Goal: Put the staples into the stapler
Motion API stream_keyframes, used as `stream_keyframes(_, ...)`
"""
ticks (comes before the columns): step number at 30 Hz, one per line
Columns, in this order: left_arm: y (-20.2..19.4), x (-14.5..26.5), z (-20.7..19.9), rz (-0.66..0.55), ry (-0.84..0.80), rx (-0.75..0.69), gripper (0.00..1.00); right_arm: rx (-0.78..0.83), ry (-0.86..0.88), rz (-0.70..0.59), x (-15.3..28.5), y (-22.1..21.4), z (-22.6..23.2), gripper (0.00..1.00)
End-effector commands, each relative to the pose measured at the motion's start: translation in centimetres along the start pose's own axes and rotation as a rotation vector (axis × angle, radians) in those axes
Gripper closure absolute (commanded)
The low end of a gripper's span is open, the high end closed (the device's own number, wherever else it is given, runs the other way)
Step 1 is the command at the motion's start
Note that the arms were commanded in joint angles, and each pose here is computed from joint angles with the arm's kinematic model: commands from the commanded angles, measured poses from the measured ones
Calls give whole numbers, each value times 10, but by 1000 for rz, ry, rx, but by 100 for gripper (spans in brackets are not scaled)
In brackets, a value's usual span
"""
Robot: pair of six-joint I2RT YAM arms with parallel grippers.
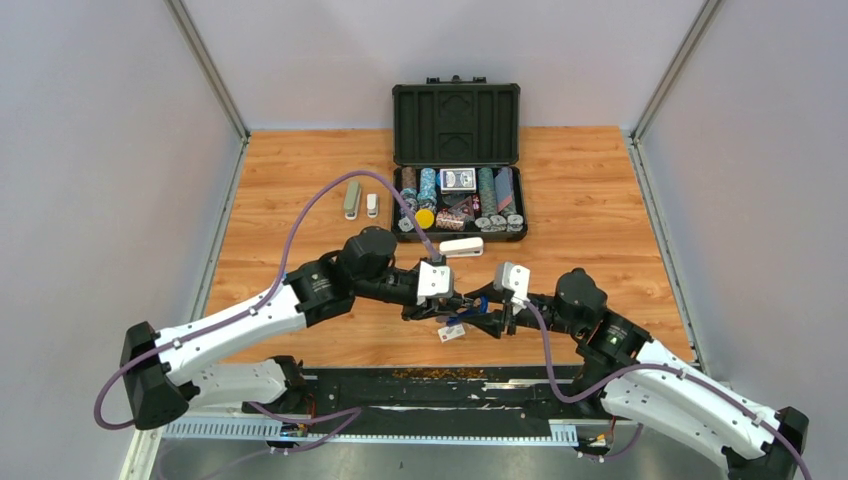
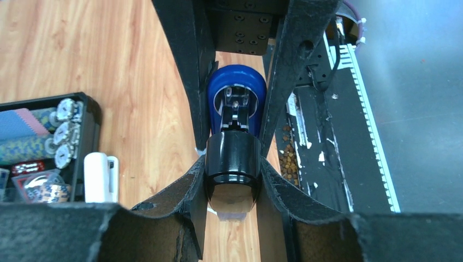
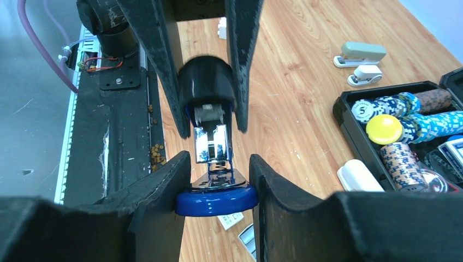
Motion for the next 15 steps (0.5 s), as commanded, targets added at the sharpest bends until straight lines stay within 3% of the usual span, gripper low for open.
stream_keyframes(1,21,18,14,-88,156,-90,100,14,-38,-93,4,15,-5,100)
stream_keyframes(8,20,40,30,-213,329,-59,100,-37,-14,-117,3,18,-11,100)
stream_keyframes(15,-7,69,59,-389,524,156,100,-132,-8,-228,10,25,-27,100)
Point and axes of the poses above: each gripper's point midway between its finger pads, its own x axis back along the fingers, its own z axis along the line the jaws close on, y = z × x, the point moved 6 cm from there along x, back along the fingers, and after that the axes turned 12 degrees about -x, right-handed, at the moved point
